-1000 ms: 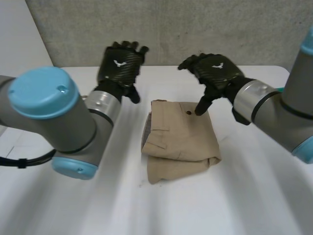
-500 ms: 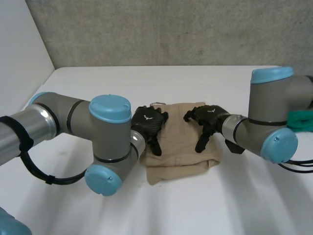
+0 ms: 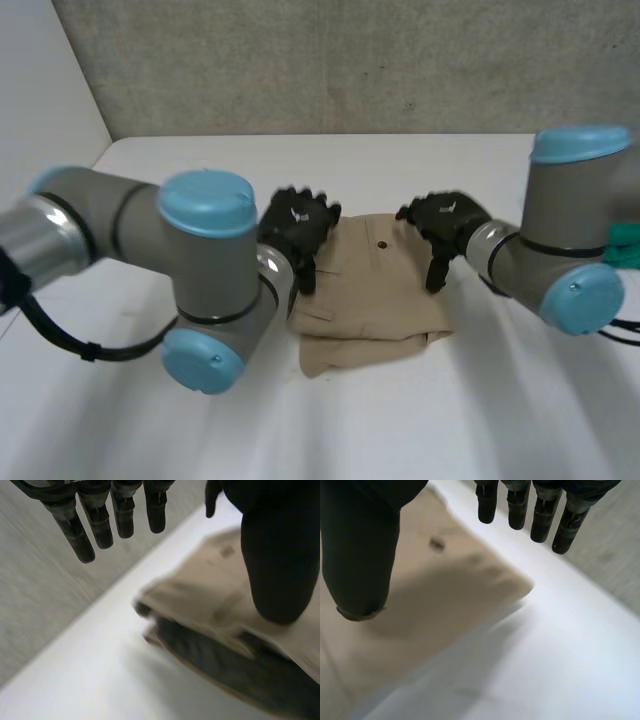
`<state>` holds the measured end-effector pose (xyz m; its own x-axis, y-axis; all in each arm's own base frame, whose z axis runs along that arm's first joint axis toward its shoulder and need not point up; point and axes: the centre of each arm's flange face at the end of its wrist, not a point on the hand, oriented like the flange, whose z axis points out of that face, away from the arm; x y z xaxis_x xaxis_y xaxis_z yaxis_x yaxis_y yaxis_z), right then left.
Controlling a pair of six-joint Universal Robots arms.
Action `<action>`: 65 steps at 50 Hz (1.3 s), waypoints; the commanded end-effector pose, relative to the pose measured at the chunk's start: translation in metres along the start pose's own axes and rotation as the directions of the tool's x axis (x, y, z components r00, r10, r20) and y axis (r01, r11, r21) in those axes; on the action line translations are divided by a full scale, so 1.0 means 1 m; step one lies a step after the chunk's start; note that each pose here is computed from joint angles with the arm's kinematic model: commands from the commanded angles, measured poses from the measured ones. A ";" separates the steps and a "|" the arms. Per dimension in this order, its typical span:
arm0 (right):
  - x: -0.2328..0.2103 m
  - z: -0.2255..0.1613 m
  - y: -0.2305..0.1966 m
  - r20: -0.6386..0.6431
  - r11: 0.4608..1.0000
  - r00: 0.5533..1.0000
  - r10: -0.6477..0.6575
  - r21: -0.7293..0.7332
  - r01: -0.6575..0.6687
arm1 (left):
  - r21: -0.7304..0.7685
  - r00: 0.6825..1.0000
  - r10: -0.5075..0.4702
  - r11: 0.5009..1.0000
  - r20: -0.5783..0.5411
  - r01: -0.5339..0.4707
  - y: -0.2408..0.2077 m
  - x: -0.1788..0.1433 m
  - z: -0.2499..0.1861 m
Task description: Fold the laundry.
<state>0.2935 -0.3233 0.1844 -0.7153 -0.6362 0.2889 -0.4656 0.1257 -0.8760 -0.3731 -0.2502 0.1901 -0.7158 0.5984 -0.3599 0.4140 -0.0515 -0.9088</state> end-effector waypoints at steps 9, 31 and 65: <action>-0.008 -0.072 -0.014 -0.110 0.993 0.993 0.044 0.116 -0.031 | 0.218 0.994 -0.081 0.971 -0.078 0.096 -0.081 -0.042 -0.064; -0.103 -0.068 0.056 0.038 0.987 0.997 -0.064 0.152 0.058 | 0.077 0.938 -0.299 0.946 -0.173 0.315 -0.071 -0.071 -0.079; -0.094 -0.014 0.056 -0.059 0.968 0.988 -0.142 0.201 0.151 | 0.065 0.937 -0.306 0.945 -0.169 0.320 -0.067 -0.071 -0.079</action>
<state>0.3268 -0.2435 0.1110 -0.6696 -0.6044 0.4316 -0.4571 -0.1227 -0.8809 -0.3060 -0.2268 0.2940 -0.7013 0.7124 -0.0248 0.1235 0.0872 -0.9885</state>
